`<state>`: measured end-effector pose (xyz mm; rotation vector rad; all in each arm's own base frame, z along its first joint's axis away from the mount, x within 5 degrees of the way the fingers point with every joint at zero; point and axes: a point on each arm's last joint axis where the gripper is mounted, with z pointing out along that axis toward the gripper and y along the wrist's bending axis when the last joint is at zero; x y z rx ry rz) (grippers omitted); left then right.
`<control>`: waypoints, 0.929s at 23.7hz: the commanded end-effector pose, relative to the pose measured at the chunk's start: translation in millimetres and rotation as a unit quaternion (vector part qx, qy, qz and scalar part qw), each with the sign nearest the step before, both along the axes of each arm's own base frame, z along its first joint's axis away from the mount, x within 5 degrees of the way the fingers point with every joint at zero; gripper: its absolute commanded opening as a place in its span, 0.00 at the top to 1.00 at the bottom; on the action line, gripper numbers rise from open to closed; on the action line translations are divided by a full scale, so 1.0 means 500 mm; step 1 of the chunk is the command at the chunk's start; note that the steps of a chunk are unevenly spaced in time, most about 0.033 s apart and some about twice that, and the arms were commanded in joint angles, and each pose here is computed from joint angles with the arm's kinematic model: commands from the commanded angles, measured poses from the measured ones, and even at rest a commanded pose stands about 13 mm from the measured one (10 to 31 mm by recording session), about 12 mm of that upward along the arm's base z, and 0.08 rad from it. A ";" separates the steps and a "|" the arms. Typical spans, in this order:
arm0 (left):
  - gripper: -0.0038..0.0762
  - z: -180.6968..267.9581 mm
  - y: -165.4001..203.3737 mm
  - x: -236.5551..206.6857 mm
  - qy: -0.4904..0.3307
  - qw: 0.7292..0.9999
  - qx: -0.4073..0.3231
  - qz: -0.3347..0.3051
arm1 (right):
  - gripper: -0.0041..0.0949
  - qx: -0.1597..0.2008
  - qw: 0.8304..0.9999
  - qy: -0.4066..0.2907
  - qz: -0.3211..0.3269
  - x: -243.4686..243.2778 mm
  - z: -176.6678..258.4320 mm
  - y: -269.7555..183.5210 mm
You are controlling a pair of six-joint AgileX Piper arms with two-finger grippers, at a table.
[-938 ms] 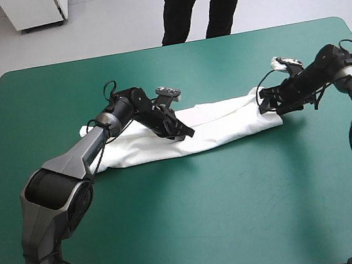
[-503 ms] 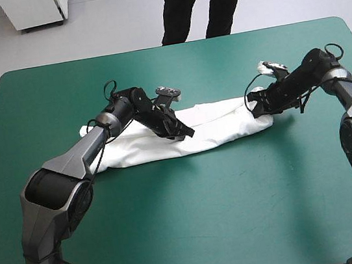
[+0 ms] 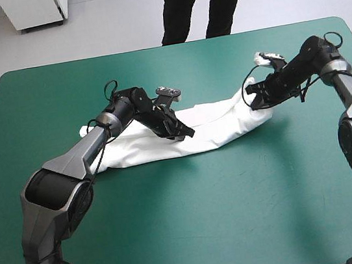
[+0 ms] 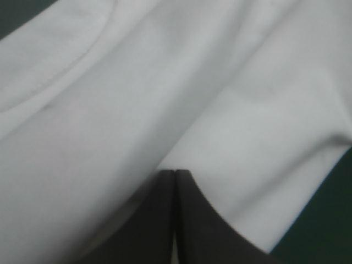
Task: Fold the cloth
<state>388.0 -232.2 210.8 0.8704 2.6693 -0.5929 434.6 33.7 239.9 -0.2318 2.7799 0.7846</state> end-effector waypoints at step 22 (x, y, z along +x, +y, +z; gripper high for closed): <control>0.96 0.260 0.089 -0.014 -0.150 0.984 0.086 0.049 | 0.98 0.093 0.984 -0.153 0.019 -0.086 0.261 0.026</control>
